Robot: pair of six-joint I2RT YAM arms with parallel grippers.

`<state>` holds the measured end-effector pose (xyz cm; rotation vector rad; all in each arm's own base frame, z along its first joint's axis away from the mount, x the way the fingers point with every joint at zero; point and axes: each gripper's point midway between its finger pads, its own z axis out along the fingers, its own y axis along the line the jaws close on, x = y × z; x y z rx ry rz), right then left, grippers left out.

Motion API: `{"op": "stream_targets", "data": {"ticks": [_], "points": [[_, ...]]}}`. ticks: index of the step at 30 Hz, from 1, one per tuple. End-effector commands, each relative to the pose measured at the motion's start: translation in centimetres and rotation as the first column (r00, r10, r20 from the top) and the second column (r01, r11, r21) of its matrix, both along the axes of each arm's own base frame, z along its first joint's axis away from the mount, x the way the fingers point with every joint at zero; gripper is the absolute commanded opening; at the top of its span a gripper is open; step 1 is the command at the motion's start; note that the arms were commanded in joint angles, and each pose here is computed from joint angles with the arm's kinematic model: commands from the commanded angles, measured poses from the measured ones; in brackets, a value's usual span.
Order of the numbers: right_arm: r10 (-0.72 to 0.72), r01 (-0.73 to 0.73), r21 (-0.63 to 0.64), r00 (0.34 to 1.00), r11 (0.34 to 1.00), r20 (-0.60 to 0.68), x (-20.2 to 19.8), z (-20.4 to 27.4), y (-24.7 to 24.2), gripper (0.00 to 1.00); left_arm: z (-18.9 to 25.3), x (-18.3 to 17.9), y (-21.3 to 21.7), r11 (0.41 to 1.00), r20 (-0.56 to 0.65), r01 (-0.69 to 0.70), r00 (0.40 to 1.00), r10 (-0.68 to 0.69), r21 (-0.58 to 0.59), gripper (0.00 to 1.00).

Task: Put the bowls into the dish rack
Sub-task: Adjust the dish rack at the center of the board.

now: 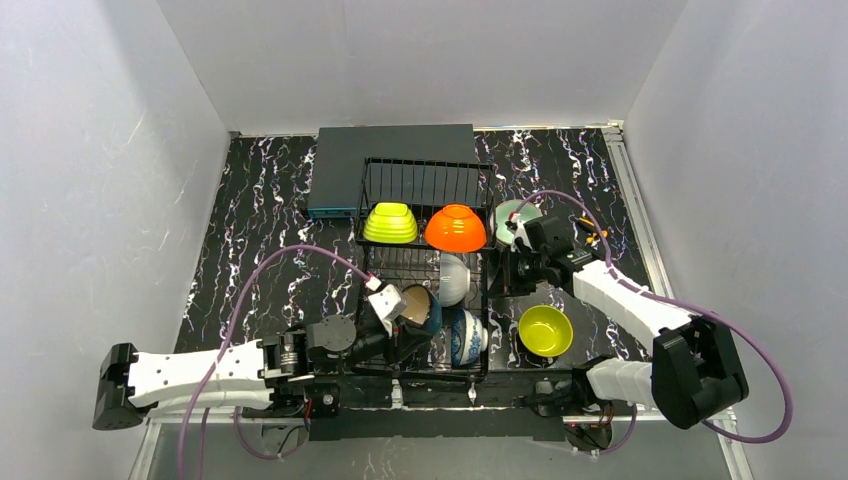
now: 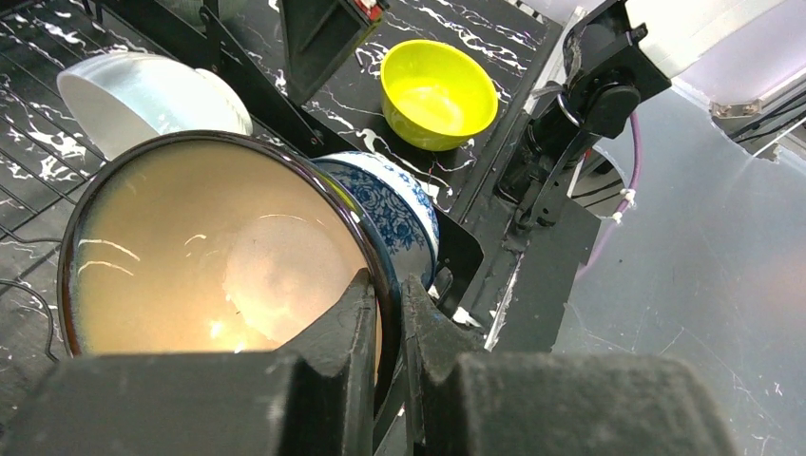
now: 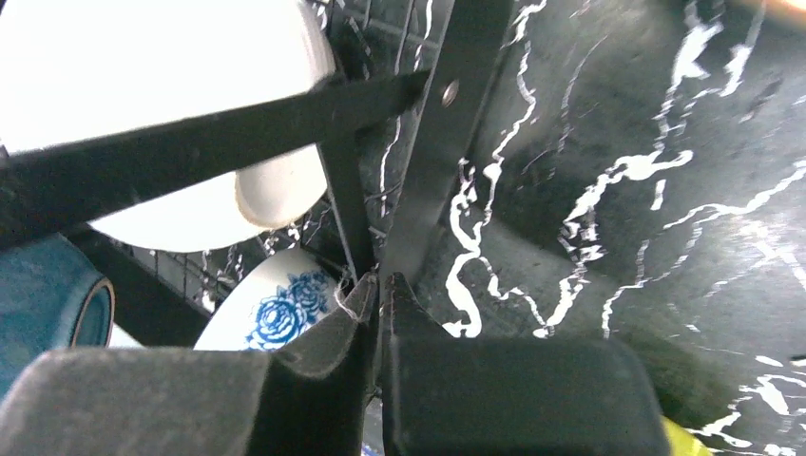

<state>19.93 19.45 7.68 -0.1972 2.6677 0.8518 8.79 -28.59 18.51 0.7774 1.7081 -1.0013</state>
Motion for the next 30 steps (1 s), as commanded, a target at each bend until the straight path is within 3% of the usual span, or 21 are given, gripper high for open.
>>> {"op": "stream_targets", "data": {"ticks": [1, 8, 13, 15, 20, 25, 30], "points": [[-0.073, 0.092, -0.188, 0.991, 0.978, 0.108, 3.0, -0.6, -3.4, 0.11, 4.8, 0.9, -1.0, 0.983, 0.001, -0.046, 0.999, 0.047, -0.179, 0.0], [-0.099, 0.126, -0.21, 0.986, 0.97, 0.136, 4.2, -0.2, -4.4, 0.11, 5.2, 1.0, -1.3, 0.97, -0.043, -0.073, 0.997, 0.065, -0.232, 0.0], [-0.059, 0.083, -0.148, 0.986, 0.986, 0.155, 4.9, 1.3, -3.1, 0.14, 5.5, 1.0, -1.6, 0.96, -0.072, -0.081, 0.995, 0.064, -0.268, 0.0], [-0.038, 0.055, -0.097, 0.986, 0.994, 0.161, 4.7, 2.3, -2.2, 0.21, 5.5, 1.0, -1.6, 0.956, -0.09, -0.089, 0.994, 0.066, -0.278, 0.0], [-0.021, 0.018, 0.02, 0.988, 1.0, 0.153, 3.2, 3.7, -0.8, 0.5, 5.3, 1.2, -1.3, 0.95, -0.105, -0.111, 0.991, 0.084, -0.293, 0.0], [-0.018, 0.008, 0.111, 0.996, 0.994, 0.093, 1.1, 3.4, 0.0, 0.69, 5.0, 1.5, -1.2, 0.95, -0.104, -0.125, 0.99, 0.098, -0.286, 0.0], [-0.025, 0.016, 0.187, 0.999, 0.982, 0.045, 0.1, 1.8, 0.8, 0.73, 4.4, 1.6, -1.3, 0.952, -0.117, -0.136, 0.987, 0.108, -0.273, 0.0]]}}
